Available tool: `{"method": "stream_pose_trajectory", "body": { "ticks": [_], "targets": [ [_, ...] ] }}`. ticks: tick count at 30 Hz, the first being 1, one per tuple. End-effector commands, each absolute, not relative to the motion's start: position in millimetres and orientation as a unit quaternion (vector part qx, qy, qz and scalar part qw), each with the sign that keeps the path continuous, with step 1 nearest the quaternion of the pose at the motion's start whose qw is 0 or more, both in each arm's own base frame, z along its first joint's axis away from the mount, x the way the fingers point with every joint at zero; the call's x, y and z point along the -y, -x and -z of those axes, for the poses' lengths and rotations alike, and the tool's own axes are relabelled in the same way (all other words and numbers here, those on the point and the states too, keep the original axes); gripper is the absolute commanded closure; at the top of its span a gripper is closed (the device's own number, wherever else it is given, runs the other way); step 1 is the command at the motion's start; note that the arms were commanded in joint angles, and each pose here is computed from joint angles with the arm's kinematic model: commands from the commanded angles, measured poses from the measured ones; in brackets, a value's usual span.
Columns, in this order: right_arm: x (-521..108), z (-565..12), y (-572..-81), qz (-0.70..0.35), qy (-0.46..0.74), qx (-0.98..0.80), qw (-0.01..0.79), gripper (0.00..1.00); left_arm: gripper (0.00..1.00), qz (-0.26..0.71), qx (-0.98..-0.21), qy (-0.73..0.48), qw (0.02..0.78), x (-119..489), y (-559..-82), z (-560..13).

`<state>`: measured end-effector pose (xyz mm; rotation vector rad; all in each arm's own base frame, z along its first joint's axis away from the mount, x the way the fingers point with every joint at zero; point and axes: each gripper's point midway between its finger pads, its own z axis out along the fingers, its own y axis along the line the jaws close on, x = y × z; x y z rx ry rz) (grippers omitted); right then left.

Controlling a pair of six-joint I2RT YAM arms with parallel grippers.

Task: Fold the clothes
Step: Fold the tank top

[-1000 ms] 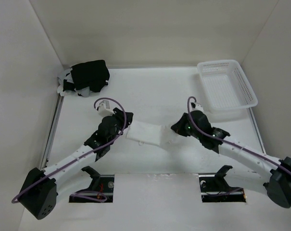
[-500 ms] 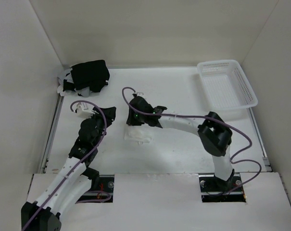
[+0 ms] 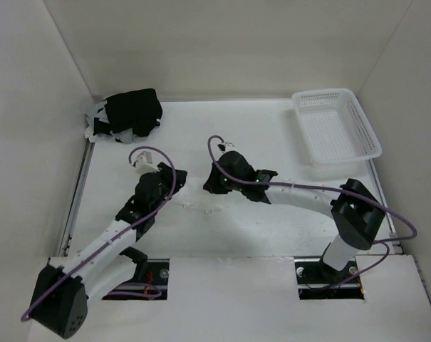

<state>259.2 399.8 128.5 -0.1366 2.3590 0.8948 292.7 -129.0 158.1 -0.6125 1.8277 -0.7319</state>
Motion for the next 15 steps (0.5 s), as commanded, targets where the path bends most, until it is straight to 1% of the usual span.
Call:
{"method": "stream_pose_trajectory", "body": {
  "ticks": [1, 3, 6, 9, 11, 13, 15],
  "targets": [
    [-388, -127, -271, -0.355, 0.038, -0.875, 0.327, 0.99, 0.65, 0.313, -0.775, 0.224, 0.502, 159, -297, -145],
    [-374, -122, -266, -0.350, 0.034, -0.873, 0.338, 0.98, 0.63, 0.306, -0.794, 0.215, 0.479, 168, -293, -127],
    [-349, -124, -259, -0.351, 0.021, -0.863, 0.362, 0.92, 0.55, 0.315, -0.811, 0.204, 0.448, 177, -275, -109],
    [-328, -128, -250, -0.352, 0.017, -0.857, 0.376, 0.78, 0.48, 0.324, -0.817, 0.229, 0.419, 176, -251, -97],
    [-315, -127, -245, -0.348, 0.016, -0.856, 0.383, 0.68, 0.45, 0.317, -0.818, 0.259, 0.403, 169, -238, -87],
    [-301, -127, -245, -0.345, 0.008, -0.854, 0.390, 0.62, 0.44, 0.311, -0.815, 0.297, 0.390, 162, -229, -75],
    [-290, -130, -244, -0.345, 0.001, -0.850, 0.397, 0.59, 0.43, 0.301, -0.814, 0.325, 0.377, 157, -223, -66]
  ]
}}
